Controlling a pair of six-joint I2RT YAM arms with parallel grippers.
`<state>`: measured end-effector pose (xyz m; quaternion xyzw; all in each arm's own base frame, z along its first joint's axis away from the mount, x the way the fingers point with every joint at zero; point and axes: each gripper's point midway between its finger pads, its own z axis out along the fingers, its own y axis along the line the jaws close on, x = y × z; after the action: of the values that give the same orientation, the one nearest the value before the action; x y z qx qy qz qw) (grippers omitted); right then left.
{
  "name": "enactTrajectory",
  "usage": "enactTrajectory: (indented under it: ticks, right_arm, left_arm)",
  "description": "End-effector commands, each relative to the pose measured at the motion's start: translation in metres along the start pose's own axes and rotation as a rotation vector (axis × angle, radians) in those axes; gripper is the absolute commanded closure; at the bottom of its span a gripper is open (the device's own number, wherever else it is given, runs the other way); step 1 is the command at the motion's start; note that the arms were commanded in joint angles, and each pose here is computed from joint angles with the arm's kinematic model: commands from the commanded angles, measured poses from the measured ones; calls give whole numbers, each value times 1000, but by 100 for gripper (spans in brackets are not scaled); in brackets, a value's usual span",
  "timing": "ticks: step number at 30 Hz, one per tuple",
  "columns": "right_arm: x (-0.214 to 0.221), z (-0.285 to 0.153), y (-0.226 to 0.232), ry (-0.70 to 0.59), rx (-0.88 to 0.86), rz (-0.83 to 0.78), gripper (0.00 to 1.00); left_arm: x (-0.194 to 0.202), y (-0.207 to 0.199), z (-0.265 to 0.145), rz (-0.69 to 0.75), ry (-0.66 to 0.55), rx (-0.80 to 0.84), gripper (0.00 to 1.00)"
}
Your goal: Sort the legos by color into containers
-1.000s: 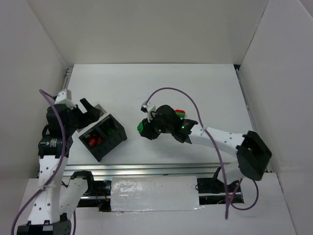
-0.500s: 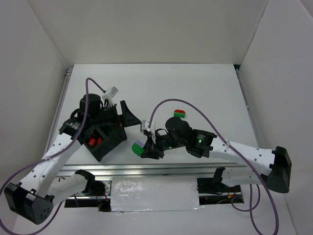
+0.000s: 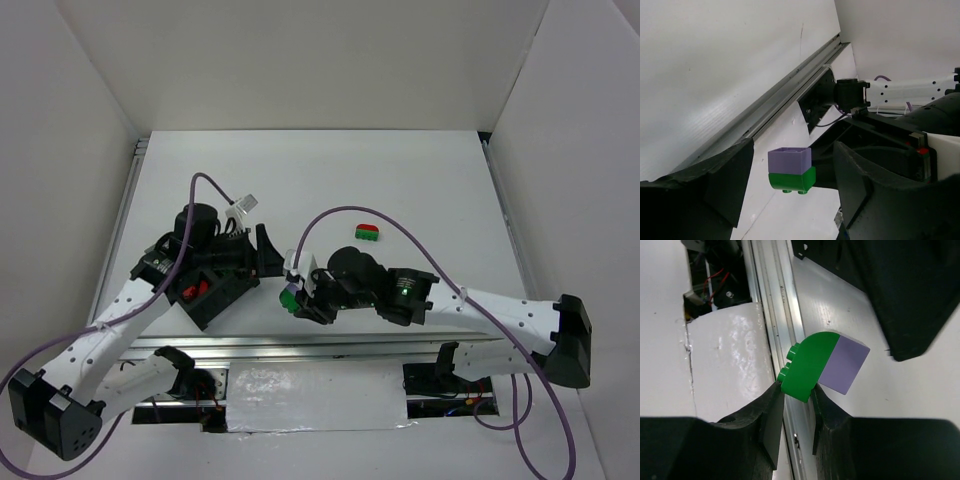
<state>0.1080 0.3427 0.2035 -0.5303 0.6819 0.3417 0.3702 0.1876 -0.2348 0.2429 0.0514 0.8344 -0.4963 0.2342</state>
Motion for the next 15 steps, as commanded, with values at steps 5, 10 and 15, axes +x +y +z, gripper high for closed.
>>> enactTrajectory:
  ticks: [5, 10, 15]
  right_arm:
    - [-34, -2, -18, -81, 112, -72, 100]
    - [-34, 2, -27, -71, 149, -87, 100]
    - [-35, 6, -25, -61, 142, -98, 100]
  left_arm:
    - [7, -12, 7, 26, 45, 78, 37]
    - [12, -17, 12, 39, 69, 97, 52]
    - [18, -15, 18, 41, 91, 108, 58]
